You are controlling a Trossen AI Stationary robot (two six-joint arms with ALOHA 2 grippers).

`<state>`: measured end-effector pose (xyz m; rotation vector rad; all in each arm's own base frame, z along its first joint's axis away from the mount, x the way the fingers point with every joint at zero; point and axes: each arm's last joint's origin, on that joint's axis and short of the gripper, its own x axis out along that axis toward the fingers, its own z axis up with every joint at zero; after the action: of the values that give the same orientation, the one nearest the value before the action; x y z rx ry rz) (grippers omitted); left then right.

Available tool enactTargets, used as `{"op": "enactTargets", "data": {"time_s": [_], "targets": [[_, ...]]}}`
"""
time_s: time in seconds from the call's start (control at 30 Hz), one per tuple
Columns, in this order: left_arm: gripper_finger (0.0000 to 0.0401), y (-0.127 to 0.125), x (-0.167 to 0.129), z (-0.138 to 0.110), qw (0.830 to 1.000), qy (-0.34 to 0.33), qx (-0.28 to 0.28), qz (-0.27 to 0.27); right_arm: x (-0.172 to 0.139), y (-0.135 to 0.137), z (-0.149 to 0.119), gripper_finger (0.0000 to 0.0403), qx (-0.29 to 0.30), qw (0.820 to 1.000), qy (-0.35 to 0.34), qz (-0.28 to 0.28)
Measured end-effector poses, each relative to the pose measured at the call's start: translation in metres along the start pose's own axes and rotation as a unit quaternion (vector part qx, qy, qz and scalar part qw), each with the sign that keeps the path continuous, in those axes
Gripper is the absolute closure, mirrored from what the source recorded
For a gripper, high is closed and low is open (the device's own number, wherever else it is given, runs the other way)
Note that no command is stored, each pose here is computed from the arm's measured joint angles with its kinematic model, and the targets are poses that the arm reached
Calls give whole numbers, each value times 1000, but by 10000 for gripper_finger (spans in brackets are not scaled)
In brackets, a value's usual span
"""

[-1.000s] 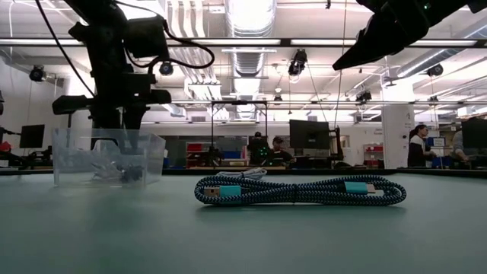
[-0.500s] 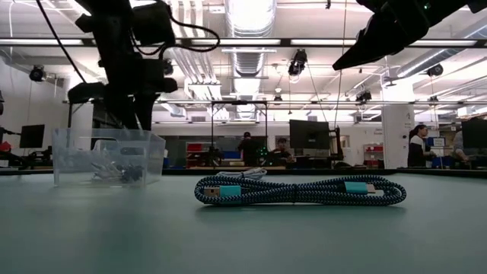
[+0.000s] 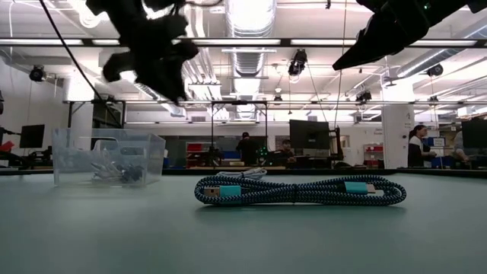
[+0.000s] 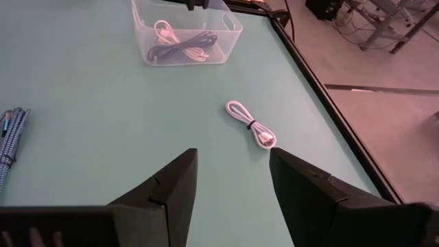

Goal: Pick and place USB-C Cables
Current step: Put the gray charger cable into the transparent bin

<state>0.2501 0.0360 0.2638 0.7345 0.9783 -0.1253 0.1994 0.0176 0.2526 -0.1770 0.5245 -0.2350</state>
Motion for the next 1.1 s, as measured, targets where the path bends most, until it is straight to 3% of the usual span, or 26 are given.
{"op": "enactTargets", "data": {"time_s": [0.2, 0.5, 0.83, 1.1], "targets": [[324, 9, -2, 29, 989, -118, -8, 92, 0, 0, 0, 227, -11, 1000, 0, 0], [324, 27, -6, 53, 942, -249, -157, 158, -1, 2, -4, 227, -50, 997, -51, 30], [324, 28, 26, 62, 927, -241, -263, 117, -20, -4, -15, 227, -48, 989, -131, 41], [324, 34, 55, 77, 935, -202, -277, 90, -36, -9, -19, 227, -30, 983, -170, 59]]}}
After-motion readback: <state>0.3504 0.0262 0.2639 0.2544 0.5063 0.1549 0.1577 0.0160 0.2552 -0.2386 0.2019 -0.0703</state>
